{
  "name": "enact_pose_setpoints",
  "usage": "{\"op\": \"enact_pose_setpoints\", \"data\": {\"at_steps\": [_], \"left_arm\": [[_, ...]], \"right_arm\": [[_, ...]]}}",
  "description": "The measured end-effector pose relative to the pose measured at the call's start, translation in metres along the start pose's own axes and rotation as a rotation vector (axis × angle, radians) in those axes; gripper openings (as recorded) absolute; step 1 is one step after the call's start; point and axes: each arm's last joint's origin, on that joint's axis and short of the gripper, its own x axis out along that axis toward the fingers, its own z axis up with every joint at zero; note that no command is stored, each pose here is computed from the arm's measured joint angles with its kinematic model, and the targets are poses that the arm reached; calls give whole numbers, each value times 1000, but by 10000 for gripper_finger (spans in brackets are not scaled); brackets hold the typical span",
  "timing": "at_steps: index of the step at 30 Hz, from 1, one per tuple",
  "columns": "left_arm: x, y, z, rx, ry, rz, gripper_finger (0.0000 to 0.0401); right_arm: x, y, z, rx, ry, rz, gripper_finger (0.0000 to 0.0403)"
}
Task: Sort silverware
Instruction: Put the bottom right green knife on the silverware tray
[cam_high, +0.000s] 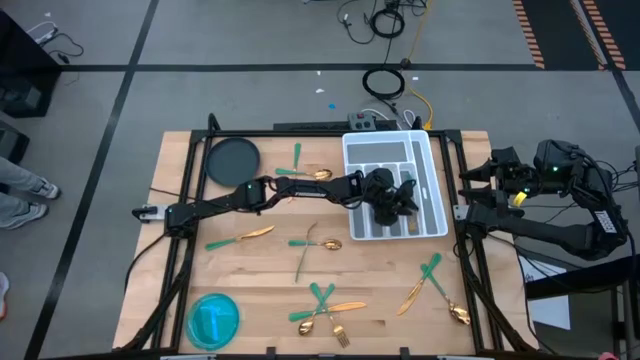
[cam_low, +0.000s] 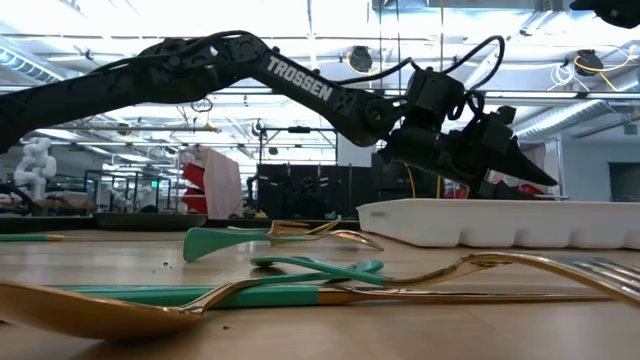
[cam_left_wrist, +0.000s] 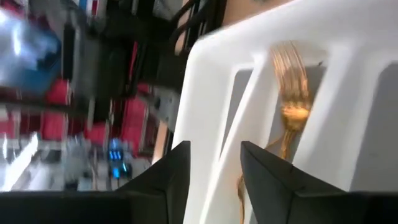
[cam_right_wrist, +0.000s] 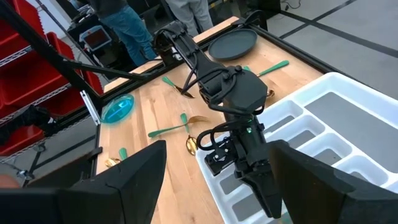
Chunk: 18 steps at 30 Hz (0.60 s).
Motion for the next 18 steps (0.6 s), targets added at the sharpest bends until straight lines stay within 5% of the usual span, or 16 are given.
{"op": "enact_pose_setpoints", "data": {"at_steps": [7, 14, 18], "left_arm": [[-8, 22, -6, -25, 293, 165, 151], [-57, 111, 19, -136, 369, 443, 150], [-106, 166, 40, -382, 463, 585, 150]], "right_arm": [[0, 0, 0, -4, -2, 0, 276], [0, 1, 4, -43, -45, 11, 276], [0, 2, 7, -49, -70, 14, 276]]}}
